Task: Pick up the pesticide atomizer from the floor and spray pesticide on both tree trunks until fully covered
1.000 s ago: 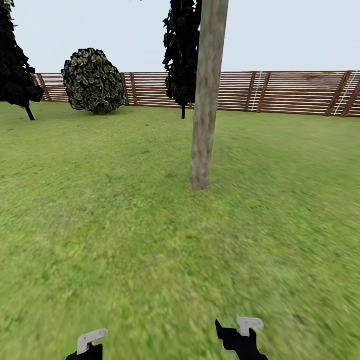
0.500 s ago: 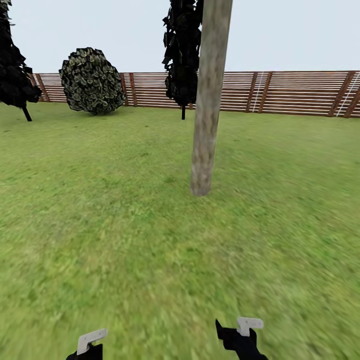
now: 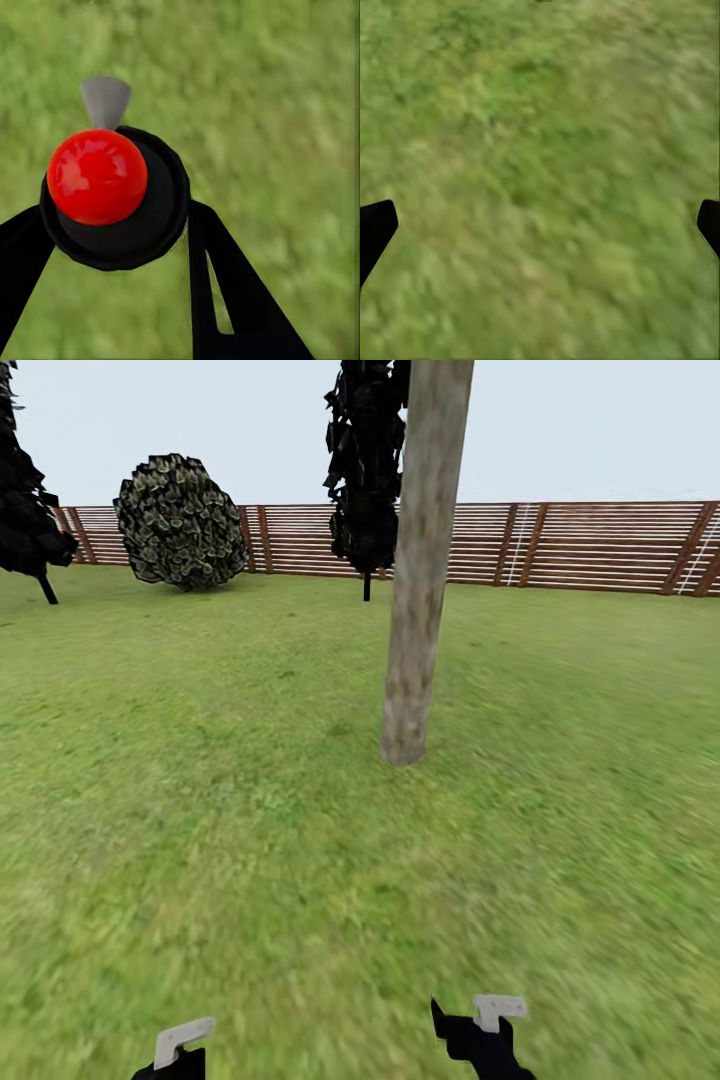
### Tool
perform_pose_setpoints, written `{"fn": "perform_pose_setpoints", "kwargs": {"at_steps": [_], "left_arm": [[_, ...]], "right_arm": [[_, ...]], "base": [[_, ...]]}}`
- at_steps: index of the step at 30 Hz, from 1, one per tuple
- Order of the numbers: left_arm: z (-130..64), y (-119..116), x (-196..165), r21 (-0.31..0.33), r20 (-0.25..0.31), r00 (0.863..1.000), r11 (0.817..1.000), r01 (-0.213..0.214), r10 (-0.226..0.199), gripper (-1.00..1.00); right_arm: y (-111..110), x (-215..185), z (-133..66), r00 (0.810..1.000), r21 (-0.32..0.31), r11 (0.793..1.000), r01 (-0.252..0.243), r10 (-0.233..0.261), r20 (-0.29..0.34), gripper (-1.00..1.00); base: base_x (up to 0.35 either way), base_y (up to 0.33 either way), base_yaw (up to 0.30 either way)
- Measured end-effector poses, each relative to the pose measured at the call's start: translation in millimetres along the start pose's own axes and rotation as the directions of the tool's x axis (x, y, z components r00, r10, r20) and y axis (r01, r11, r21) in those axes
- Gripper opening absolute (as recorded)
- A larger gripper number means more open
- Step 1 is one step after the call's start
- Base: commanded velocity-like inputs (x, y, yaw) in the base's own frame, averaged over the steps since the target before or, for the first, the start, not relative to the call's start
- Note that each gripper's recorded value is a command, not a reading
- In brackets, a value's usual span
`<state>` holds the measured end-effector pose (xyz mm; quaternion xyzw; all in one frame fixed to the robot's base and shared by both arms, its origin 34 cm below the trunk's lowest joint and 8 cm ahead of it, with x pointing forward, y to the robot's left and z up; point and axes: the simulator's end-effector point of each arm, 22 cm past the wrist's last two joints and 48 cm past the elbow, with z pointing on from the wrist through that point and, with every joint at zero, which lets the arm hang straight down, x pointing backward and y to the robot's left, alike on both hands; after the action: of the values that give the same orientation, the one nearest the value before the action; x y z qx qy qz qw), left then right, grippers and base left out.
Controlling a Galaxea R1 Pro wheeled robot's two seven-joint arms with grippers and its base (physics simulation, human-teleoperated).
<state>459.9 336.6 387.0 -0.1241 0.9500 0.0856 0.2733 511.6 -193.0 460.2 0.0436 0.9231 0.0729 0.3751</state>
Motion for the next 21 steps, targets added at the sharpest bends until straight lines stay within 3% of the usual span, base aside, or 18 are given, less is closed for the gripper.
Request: {"fn": "perform_pose_setpoints", "kwargs": {"at_steps": [21], "left_arm": [[0.0,-0.1,0.0,0.001,0.000,1.000,1.000,0.000,0.000,-1.00]], "right_arm": [[0.1,0.3,-0.1,1.000,-0.001,1.000,0.000,0.000,0.000,1.00]], "base": [[0.340,-0.007,0.000]]}}
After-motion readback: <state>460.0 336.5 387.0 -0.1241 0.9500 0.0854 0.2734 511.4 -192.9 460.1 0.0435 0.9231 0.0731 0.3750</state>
